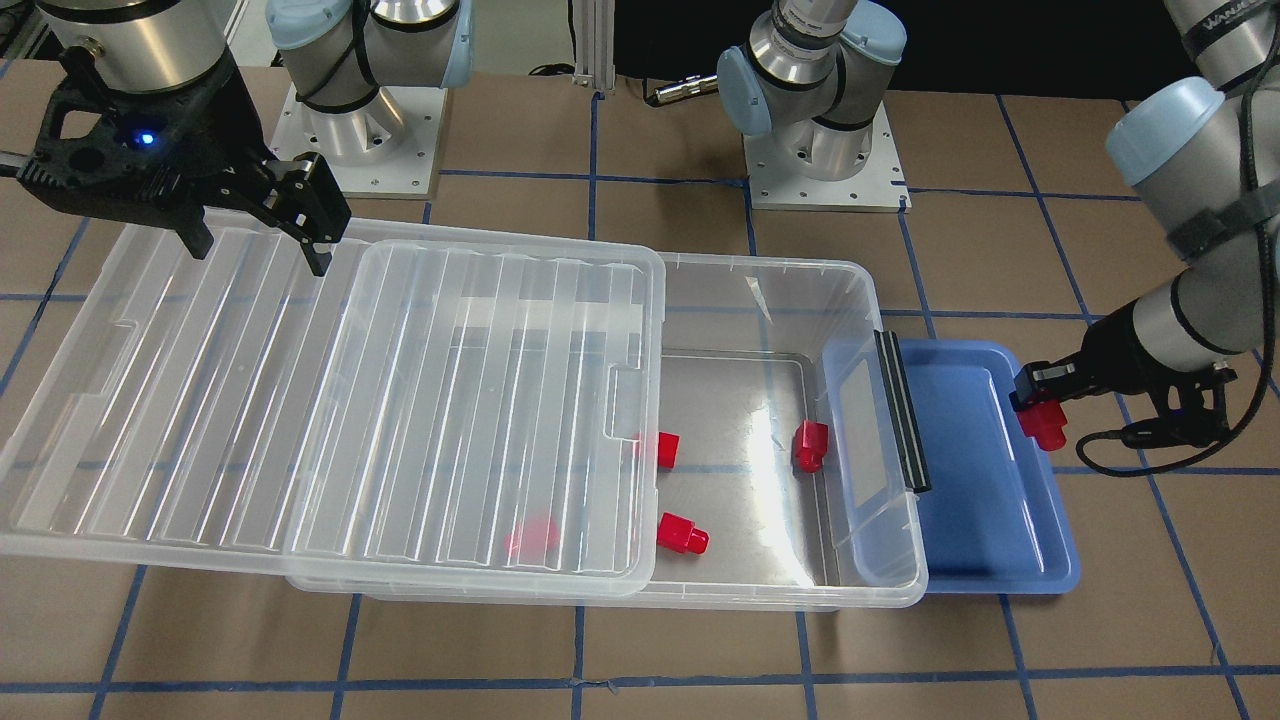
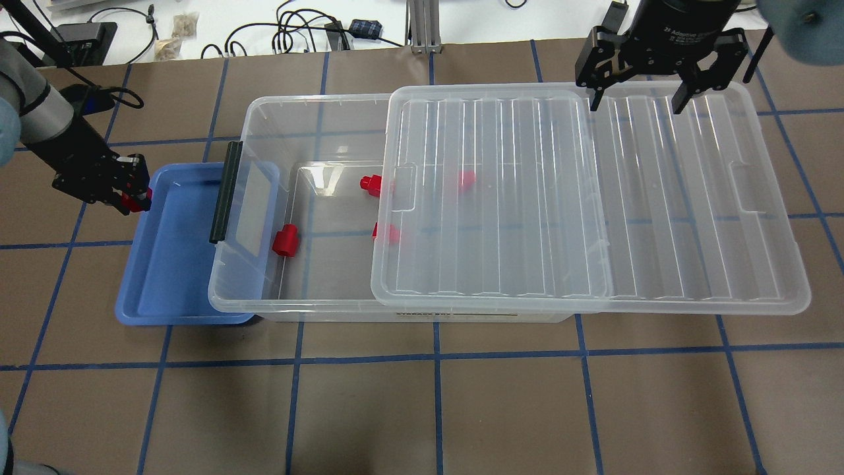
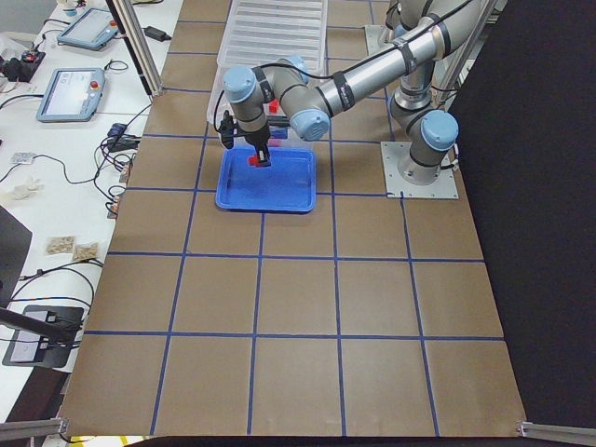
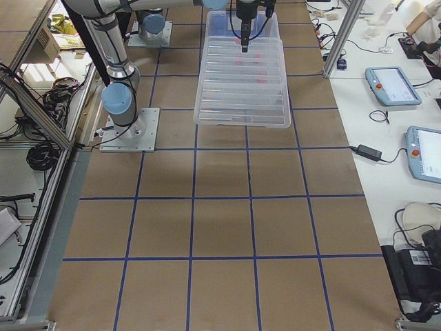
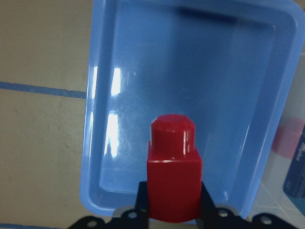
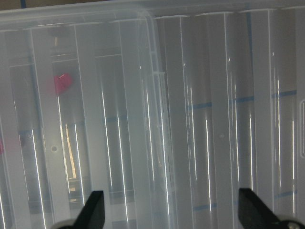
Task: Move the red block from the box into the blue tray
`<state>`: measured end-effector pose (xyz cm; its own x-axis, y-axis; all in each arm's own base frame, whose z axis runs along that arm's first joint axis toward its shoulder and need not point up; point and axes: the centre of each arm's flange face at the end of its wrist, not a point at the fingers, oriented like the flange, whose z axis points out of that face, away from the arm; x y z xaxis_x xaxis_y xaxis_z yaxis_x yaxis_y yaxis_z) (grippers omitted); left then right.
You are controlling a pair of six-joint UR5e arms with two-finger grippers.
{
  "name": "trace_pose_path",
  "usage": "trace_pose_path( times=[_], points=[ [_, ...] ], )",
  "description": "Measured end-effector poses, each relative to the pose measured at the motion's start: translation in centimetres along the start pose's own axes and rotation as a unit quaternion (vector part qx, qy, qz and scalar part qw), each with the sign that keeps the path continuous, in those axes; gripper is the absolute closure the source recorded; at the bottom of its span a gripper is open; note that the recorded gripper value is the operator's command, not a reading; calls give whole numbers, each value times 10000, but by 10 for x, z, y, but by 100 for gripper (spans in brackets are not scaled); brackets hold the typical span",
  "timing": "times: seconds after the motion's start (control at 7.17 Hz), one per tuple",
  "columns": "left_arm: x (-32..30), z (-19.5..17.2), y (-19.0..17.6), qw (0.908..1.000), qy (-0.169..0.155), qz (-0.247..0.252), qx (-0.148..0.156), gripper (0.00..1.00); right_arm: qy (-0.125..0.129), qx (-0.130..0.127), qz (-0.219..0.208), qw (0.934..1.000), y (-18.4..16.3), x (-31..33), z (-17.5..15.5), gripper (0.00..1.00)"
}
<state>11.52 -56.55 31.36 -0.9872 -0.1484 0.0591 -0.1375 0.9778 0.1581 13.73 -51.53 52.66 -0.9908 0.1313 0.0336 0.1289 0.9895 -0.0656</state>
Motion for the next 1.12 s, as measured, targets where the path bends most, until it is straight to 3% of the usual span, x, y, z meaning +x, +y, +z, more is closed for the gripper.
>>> trace_pose_path(
  times=[0.42,0.7,0.98,1.12],
  points=[
    [-6,58,-22,9993,200,136,-289,100,-3,-17,0,10000,-1,0,2,0],
    [-4,83,-32,9979,483,185,-378,100,-2,-38,2,10000,-3,-1,5,0],
    [-7,103,-40,9970,548,320,-453,100,-6,-37,4,10000,-3,-1,5,0],
    [-9,111,-43,9966,549,388,-473,86,-7,-31,5,10000,-3,-1,4,0]
  ],
)
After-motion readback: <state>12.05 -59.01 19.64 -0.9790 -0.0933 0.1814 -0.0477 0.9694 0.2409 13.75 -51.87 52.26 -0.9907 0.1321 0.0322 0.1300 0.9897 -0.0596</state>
